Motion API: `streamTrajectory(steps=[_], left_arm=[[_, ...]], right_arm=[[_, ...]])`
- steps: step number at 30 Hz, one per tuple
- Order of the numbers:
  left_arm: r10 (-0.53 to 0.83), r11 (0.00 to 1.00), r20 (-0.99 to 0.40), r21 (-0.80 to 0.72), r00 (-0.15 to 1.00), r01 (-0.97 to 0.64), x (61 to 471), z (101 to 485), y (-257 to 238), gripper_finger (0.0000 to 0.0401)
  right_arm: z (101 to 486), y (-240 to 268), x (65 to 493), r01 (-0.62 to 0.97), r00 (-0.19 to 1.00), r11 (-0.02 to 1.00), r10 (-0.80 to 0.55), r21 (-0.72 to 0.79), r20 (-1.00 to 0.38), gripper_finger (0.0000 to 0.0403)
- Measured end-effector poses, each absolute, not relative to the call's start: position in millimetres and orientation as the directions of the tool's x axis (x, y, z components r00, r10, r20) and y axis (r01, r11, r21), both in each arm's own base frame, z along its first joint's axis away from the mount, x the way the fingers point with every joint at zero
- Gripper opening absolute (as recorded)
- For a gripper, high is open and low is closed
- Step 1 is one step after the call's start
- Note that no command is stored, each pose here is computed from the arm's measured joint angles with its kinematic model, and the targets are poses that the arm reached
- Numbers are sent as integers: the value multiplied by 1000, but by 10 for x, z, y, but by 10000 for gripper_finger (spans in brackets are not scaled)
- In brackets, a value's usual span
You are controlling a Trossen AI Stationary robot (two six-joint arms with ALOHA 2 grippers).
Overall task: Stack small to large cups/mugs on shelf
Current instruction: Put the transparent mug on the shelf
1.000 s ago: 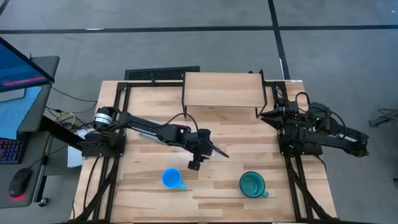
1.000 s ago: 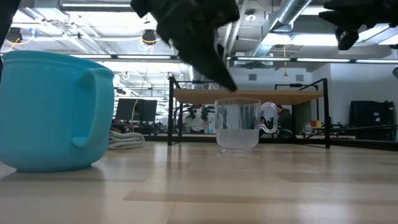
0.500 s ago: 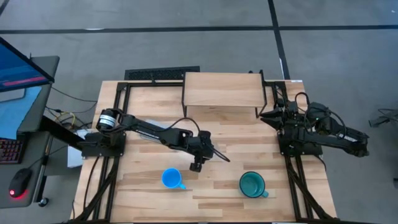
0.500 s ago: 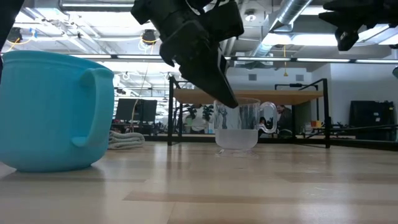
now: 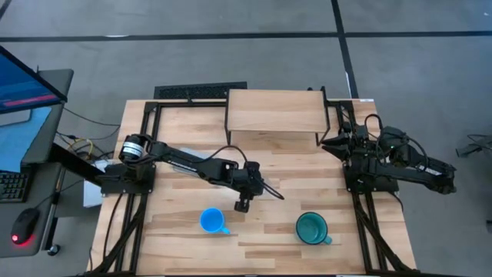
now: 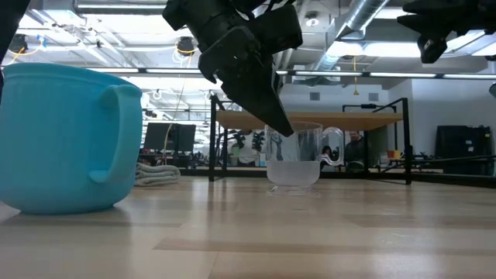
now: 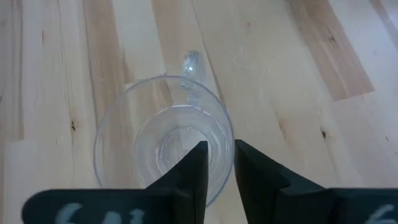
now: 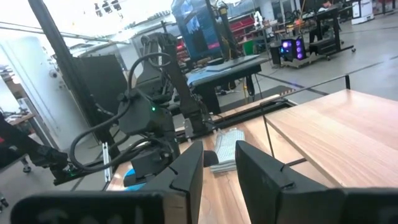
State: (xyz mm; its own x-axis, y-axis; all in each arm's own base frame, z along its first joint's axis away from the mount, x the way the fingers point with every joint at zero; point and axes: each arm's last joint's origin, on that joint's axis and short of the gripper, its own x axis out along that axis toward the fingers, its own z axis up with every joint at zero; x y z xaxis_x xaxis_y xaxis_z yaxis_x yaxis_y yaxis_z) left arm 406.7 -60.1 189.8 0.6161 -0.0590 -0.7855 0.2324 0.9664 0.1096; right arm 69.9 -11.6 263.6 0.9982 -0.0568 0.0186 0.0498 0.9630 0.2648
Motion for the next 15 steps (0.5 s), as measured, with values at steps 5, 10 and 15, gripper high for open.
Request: streamTrajectory(steps=[5,10,15], left_arm=[[-58,967,-788,108,613,230,4066,1897,-580,64],[-62,967,-800,100,597,234,4052,1886,-575,64],[-63,967,-808,96,586,236,4042,1878,-572,54]], right_arm=[[2636,-116,699,50,998,963,-57,264,19,118],[2636,-116,699,50,998,963,-57,264,19,118],[2636,-116,699,50,998,963,-57,264,19,118]])
